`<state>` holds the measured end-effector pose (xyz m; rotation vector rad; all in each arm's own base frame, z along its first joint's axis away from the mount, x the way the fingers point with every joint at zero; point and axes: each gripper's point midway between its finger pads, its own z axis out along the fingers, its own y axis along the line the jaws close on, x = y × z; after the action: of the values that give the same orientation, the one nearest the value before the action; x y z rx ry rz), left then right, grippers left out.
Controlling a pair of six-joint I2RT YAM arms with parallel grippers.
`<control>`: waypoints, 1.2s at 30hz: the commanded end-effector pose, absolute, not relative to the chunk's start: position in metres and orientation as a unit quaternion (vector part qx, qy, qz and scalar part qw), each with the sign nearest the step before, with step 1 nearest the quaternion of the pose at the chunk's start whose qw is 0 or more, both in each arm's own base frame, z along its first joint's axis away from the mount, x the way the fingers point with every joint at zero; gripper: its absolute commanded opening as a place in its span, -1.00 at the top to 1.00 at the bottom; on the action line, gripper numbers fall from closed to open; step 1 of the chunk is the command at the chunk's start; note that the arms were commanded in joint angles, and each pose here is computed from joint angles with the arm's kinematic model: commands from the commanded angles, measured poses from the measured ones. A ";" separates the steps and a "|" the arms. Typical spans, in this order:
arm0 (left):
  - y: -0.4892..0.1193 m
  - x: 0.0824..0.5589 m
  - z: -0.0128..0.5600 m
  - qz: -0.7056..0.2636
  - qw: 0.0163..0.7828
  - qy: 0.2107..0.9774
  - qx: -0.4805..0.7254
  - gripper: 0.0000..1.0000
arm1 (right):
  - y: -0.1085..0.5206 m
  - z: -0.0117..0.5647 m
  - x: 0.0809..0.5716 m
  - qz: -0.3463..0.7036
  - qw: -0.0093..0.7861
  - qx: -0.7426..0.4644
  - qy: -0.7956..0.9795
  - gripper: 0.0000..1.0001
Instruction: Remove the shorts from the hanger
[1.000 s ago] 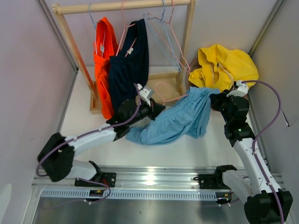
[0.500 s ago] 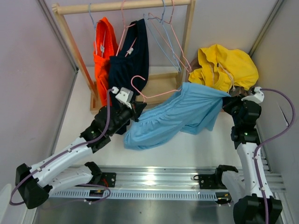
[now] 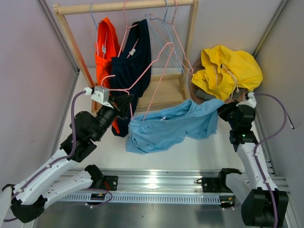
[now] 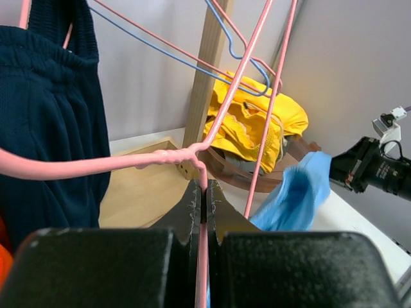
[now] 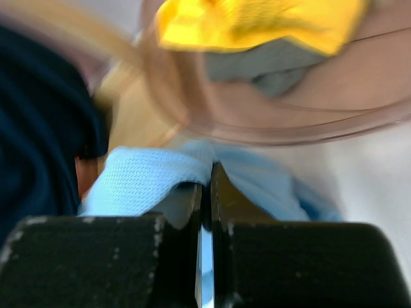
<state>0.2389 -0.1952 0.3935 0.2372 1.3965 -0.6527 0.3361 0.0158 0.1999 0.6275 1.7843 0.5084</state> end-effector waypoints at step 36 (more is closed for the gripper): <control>-0.204 0.319 0.381 -0.157 0.672 0.722 0.053 1.00 | -0.048 0.298 0.599 0.128 0.637 0.170 0.741 1.00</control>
<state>0.3022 -0.1991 0.3722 0.1527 1.6072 -0.3696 0.5984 -0.0699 0.3421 0.4025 1.5659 0.1600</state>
